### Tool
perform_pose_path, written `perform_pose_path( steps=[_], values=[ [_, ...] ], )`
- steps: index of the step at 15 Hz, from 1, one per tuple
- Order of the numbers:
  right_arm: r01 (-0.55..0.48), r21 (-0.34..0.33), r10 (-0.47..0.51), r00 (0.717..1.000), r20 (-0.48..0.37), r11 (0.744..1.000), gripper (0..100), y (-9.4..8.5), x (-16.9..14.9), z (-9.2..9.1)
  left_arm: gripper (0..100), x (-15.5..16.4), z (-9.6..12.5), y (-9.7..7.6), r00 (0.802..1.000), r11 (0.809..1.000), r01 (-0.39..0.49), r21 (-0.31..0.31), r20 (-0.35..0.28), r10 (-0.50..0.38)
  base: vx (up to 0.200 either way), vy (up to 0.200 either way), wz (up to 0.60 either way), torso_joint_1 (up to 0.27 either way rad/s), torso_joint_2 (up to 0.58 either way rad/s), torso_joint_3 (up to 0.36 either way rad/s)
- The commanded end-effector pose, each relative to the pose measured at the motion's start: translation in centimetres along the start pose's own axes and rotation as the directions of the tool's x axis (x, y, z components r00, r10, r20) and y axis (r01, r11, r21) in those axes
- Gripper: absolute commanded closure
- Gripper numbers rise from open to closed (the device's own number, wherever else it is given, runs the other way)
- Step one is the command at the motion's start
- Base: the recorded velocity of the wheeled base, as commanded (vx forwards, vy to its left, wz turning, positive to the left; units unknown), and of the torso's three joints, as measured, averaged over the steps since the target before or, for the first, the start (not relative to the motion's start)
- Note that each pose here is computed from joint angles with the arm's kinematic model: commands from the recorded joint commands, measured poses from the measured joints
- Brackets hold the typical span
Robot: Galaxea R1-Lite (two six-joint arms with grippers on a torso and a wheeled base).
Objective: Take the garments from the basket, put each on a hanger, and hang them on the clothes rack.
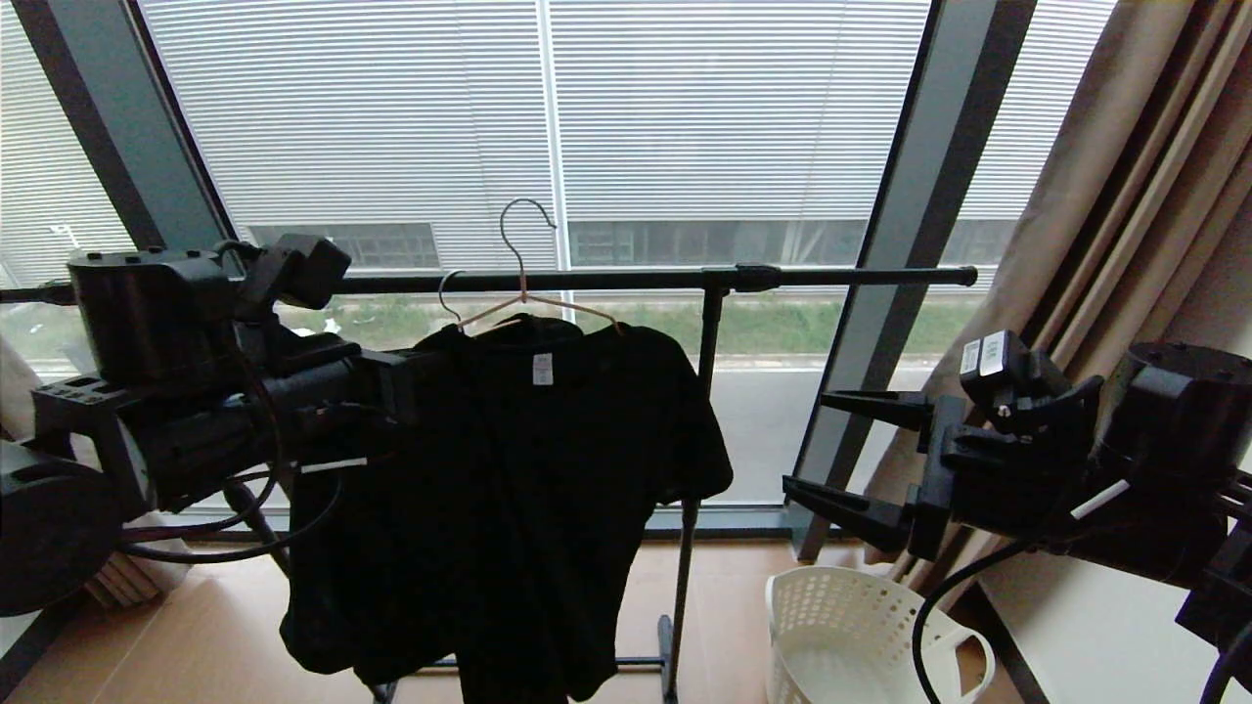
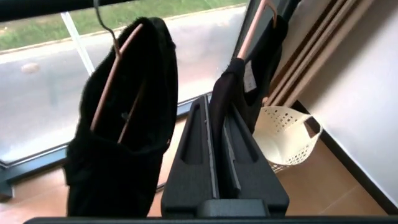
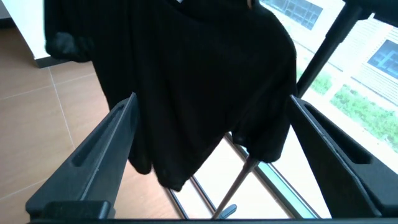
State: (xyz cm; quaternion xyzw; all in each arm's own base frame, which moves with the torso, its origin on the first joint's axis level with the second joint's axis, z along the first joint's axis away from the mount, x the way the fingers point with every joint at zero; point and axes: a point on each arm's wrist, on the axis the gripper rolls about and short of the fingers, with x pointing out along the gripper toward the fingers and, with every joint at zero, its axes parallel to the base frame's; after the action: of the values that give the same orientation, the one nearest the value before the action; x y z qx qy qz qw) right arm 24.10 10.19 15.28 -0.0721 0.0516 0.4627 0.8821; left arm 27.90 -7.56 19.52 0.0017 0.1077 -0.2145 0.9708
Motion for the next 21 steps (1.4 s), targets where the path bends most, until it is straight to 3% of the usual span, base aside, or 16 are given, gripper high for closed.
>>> perform_pose_path(
  steps=[1, 5, 11, 17, 21],
  values=[
    [-0.002, 0.000, 0.002, 1.000, 0.000, 1.000, 0, 0.0, 0.0, 0.0, 100, 2.6, -1.2, 0.2, 0.999, 0.999, -0.041, -0.001, -0.006, 0.041, 0.000, 0.000, 0.00, 0.000, 0.00, 0.000],
    [-0.001, 0.002, 0.001, 1.000, -0.006, 1.000, 0, 0.0, 0.1, -0.2, 100, 4.0, -2.0, 0.3, 0.999, 0.999, -0.054, 0.000, 0.011, 0.054, 0.000, 0.000, 0.00, 0.000, 0.00, 0.000],
    [-0.004, 0.006, 0.004, 1.000, -0.012, 1.000, 0, 0.0, 0.2, -0.4, 100, 5.1, -2.4, -1.0, 0.999, 1.000, -0.009, -0.018, 0.043, 0.009, 0.000, 0.000, 0.00, 0.000, 0.00, 0.000],
    [-0.004, 0.006, 0.004, 1.000, -0.012, 1.000, 0, 0.0, 0.2, -0.4, 100, 5.7, -3.1, -1.9, 1.000, 1.000, 0.017, -0.014, 0.022, -0.017, 0.000, 0.000, 0.00, 0.000, 0.00, 0.000],
    [-0.005, 0.006, 0.005, 1.000, -0.012, 1.000, 0, 0.0, 0.2, -0.4, 100, 6.3, -3.8, -1.8, 1.000, 1.000, -0.026, -0.014, 0.014, 0.026, 0.000, 0.000, 0.00, 0.000, 0.00, 0.000]
  ],
)
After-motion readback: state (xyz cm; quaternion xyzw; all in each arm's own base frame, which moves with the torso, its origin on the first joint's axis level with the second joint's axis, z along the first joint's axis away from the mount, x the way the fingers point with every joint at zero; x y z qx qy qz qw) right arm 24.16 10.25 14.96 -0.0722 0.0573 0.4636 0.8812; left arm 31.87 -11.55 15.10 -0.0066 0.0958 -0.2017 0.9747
